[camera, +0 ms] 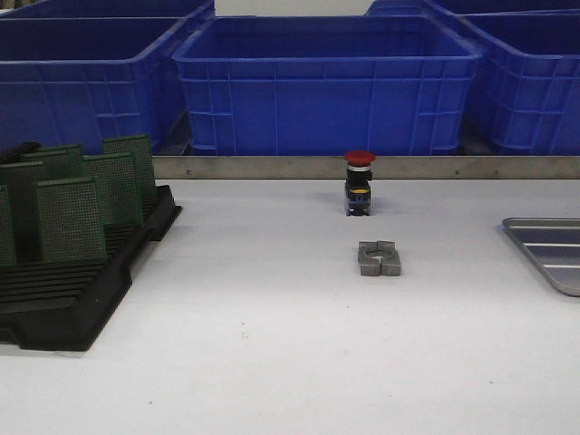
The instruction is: Place circuit board on tray
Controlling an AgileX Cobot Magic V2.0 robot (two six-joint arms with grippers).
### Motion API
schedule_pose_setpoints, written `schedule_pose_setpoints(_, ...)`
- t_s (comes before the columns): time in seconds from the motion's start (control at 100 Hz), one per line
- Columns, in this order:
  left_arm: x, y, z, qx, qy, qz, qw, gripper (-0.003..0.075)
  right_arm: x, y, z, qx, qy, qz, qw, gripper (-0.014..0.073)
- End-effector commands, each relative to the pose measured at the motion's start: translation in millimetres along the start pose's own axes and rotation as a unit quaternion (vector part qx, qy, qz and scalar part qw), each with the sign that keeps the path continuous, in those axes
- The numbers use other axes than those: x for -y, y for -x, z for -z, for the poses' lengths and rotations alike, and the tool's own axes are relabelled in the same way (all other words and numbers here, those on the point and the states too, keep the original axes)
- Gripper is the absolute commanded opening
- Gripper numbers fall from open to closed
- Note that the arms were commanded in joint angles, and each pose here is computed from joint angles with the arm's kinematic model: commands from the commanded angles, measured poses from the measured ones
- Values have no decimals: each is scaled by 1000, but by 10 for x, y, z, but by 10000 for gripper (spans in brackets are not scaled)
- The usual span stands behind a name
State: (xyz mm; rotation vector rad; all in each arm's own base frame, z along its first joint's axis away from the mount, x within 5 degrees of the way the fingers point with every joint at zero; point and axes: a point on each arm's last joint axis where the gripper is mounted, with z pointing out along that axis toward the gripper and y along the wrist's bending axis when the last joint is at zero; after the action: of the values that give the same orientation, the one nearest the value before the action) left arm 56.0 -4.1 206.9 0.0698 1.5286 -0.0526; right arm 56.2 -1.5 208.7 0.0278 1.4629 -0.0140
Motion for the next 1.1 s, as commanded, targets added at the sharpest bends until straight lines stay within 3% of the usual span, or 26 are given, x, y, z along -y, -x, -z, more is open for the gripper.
schedule_pose_setpoints(0.0, 8, 91, 34, 53, -4, 6, 999, -18, -5, 136, 27, 61, 3, 9, 998, -69)
schedule_pose_setpoints(0.39, 10, 125, 38, 66, -6, 6, 998, -18, -5, 136, 27, 61, 3, 9, 998, -69)
schedule_pose_setpoints(0.62, 1, 470, 91, 97, -3, 9, 995, -18, -5, 136, 27, 61, 3, 9, 998, -69)
schedule_pose_setpoints(0.73, -7, 733, 102, 99, -4, 41, 994, -18, -5, 136, 27, 61, 3, 9, 998, -69)
schedule_pose_setpoints(0.99, -27, 1368, -60, 1, 6, 56, 998, -18, -5, 136, 27, 61, 3, 9, 998, -69)
schedule_pose_setpoints(1.09, -36, 1565, -216, -63, 11, 28, 998, -18, -5, 136, 27, 61, 3, 9, 998, -69)
